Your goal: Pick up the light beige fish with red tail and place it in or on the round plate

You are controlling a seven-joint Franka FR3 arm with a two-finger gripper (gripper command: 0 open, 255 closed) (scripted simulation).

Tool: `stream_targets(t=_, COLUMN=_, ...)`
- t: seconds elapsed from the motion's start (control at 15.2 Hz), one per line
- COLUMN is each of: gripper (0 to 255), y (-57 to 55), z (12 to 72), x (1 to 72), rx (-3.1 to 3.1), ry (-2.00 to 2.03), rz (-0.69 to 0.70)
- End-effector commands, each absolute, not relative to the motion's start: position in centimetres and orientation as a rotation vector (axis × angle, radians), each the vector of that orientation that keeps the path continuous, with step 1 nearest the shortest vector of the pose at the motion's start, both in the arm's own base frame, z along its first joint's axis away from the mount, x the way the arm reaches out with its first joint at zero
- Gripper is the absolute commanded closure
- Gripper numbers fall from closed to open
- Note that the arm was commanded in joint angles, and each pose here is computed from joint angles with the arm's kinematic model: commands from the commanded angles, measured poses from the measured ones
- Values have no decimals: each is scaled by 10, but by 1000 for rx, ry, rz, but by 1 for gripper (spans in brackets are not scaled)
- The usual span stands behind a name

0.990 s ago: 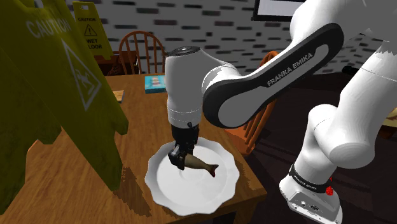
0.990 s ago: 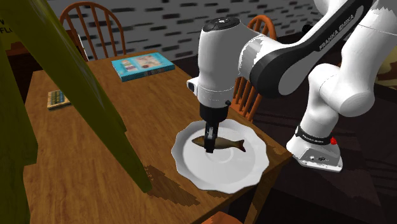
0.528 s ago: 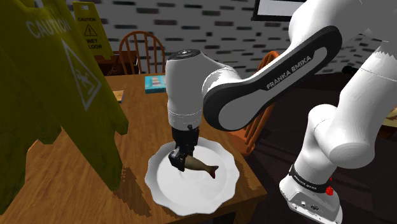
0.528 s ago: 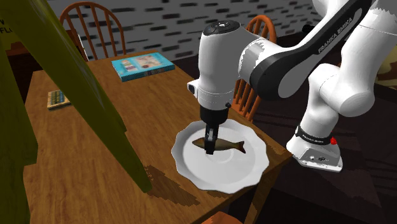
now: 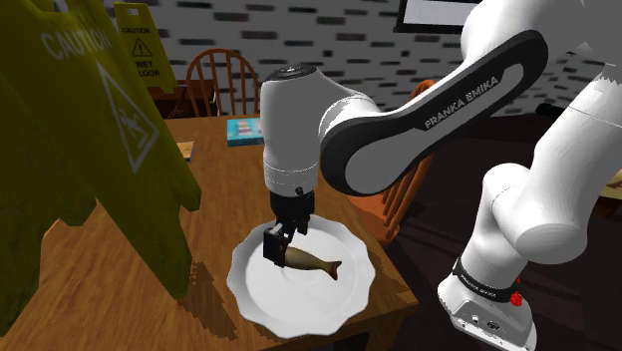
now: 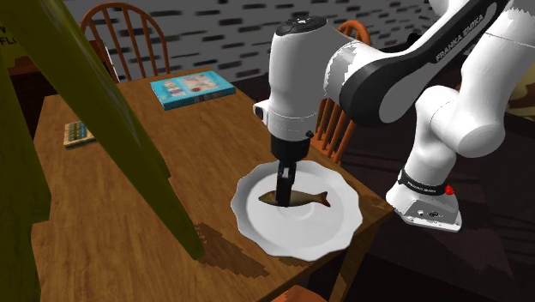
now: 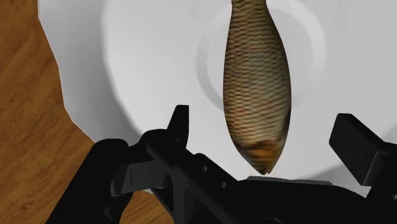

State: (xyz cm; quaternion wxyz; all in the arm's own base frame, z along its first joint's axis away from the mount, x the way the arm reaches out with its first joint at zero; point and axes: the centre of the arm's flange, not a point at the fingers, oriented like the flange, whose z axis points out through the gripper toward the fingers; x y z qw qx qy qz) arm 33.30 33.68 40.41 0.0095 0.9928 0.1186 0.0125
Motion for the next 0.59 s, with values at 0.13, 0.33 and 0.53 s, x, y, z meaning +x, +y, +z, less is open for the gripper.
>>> stream_targets(t=0.13, gripper=0, y=339, z=438, x=334, rx=3100, ry=370, rz=38)
stream_targets(t=0.33, gripper=0, y=339, z=438, x=334, rx=3100, ry=370, rz=38)
stream_targets(t=0.53, gripper=0, y=339, z=438, x=334, rx=3100, ry=370, rz=38)
